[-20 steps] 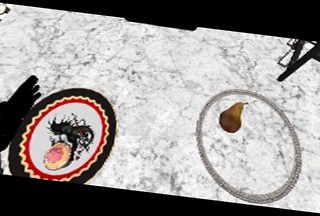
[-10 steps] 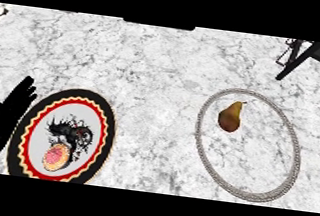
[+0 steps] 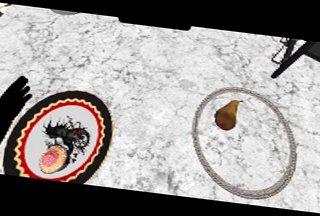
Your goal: Pick the bell pepper from the placemat and place it in the tiered shelf
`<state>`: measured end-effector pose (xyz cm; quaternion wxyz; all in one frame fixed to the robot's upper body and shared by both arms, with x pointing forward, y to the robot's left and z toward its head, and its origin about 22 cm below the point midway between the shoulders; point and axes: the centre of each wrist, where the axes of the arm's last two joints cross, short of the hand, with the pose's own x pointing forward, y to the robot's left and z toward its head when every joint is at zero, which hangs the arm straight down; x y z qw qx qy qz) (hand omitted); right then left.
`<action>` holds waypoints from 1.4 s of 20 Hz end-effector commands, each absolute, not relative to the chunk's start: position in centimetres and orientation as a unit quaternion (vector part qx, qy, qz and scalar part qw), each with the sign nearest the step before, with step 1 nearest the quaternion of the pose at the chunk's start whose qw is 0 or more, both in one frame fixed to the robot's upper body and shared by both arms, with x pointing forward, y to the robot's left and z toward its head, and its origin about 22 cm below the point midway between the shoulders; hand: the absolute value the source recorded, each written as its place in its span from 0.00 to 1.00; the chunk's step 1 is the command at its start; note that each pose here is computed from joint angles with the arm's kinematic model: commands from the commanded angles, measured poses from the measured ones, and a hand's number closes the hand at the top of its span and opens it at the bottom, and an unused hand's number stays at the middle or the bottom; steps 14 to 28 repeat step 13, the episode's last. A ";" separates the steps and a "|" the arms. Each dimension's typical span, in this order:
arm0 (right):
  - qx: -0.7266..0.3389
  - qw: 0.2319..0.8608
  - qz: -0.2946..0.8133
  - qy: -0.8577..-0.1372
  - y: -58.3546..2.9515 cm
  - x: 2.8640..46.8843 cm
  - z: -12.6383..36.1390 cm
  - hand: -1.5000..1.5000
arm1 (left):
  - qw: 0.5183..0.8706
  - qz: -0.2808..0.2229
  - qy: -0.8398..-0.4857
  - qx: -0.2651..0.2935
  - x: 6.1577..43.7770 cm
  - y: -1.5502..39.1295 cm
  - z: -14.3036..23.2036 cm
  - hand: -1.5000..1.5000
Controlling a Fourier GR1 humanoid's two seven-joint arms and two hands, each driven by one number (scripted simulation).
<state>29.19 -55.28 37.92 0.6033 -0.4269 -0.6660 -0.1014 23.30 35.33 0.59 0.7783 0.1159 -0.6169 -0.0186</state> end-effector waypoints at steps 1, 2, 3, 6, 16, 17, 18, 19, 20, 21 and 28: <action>-0.438 0.598 -0.136 -0.658 -59.0 22.3 40.4 0.00 | 0.781 -0.012 -0.613 0.121 21.3 35.8 -1.2 0.50; -0.450 0.593 -0.139 -0.654 -58.5 21.9 41.8 0.00 | 0.778 -0.019 -0.617 0.116 22.9 33.9 -0.5 0.50; -0.458 0.593 -0.129 -0.649 -59.9 20.0 41.1 0.00 | 0.779 -0.012 -0.615 0.124 22.5 35.5 -0.4 0.50; -0.461 0.611 -0.129 -0.630 -61.4 14.4 43.3 0.00 | 0.782 -0.017 -0.610 0.125 21.3 36.6 -0.8 0.50; -0.453 0.621 -0.111 -0.630 -62.9 5.0 45.3 0.00 | 0.781 -0.007 -0.611 0.129 22.0 37.3 -0.1 0.50; -0.453 0.621 -0.111 -0.630 -62.9 5.0 45.3 0.00 | 0.781 -0.007 -0.611 0.129 22.0 37.3 -0.1 0.50; -0.453 0.621 -0.111 -0.630 -62.9 5.0 45.3 0.00 | 0.781 -0.007 -0.611 0.129 22.0 37.3 -0.1 0.50; -0.453 0.621 -0.111 -0.630 -62.9 5.0 45.3 0.00 | 0.781 -0.007 -0.611 0.129 22.0 37.3 -0.1 0.50; -0.453 0.621 -0.111 -0.630 -62.9 5.0 45.3 0.00 | 0.781 -0.007 -0.611 0.129 22.0 37.3 -0.1 0.50; -0.453 0.621 -0.111 -0.630 -62.9 5.0 45.3 0.00 | 0.781 -0.007 -0.611 0.129 22.0 37.3 -0.1 0.50; -0.453 0.621 -0.111 -0.630 -62.9 5.0 45.3 0.00 | 0.781 -0.007 -0.611 0.129 22.0 37.3 -0.1 0.50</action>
